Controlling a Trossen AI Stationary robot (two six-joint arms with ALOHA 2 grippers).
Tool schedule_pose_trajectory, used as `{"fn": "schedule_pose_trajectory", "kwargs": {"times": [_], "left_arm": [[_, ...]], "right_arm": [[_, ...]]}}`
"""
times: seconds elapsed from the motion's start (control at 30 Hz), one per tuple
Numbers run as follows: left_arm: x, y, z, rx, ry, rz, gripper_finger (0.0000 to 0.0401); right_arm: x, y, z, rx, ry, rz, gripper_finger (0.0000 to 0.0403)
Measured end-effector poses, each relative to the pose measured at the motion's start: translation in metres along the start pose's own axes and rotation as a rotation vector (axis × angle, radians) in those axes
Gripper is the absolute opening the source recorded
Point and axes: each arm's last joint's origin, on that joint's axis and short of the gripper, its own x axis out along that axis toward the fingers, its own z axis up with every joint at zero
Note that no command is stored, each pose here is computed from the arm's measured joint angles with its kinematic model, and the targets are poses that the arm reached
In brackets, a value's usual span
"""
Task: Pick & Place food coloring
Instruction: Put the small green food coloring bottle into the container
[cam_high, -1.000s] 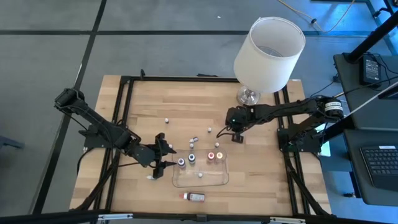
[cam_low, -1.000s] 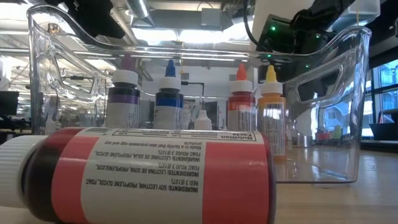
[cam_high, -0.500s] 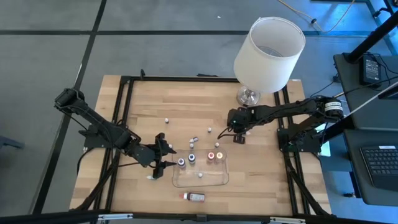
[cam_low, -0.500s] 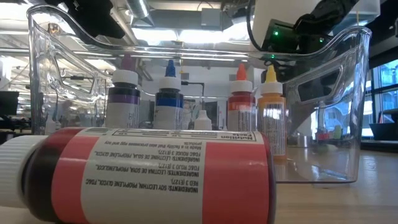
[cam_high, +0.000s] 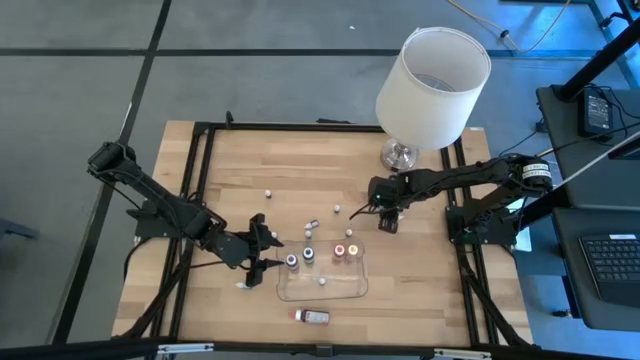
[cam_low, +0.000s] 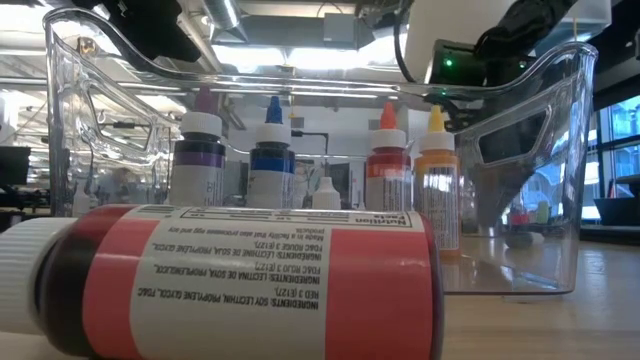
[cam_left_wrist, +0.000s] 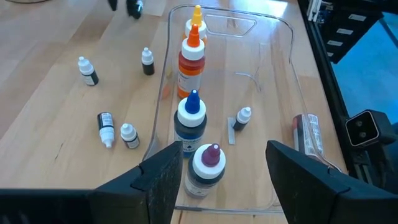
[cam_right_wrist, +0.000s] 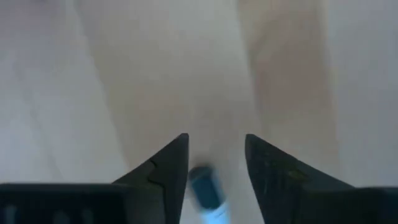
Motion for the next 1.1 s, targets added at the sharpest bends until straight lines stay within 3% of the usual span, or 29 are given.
{"fn": "schedule_pose_trajectory", "kwargs": {"times": [0.1,0.33,0.6,0.97,1.1], "left_arm": [[0.000,0.000,0.000,0.001,0.000,0.000,0.0225],[0.000,0.000,0.000,0.047,0.000,0.000,0.0228],[0.000,0.000,0.000,0.087,-0.001,0.003,0.0228],[0.000,0.000,0.000,0.087,-0.001,0.004,0.0226],[0.000,0.000,0.000,0.087,-0.003,0.006,0.0228]], "right_arm": [[0.000,0.004,-0.004,0.001,0.043,0.021,0.0173],[-0.002,0.012,-0.015,-0.023,0.122,-0.055,0.0178],[-0.011,0.018,-0.019,-0.078,0.086,-0.172,0.0178],[0.018,0.015,-0.044,-0.076,0.070,-0.111,0.0175],[0.021,0.014,-0.048,-0.061,0.076,-0.096,0.0151]]}}
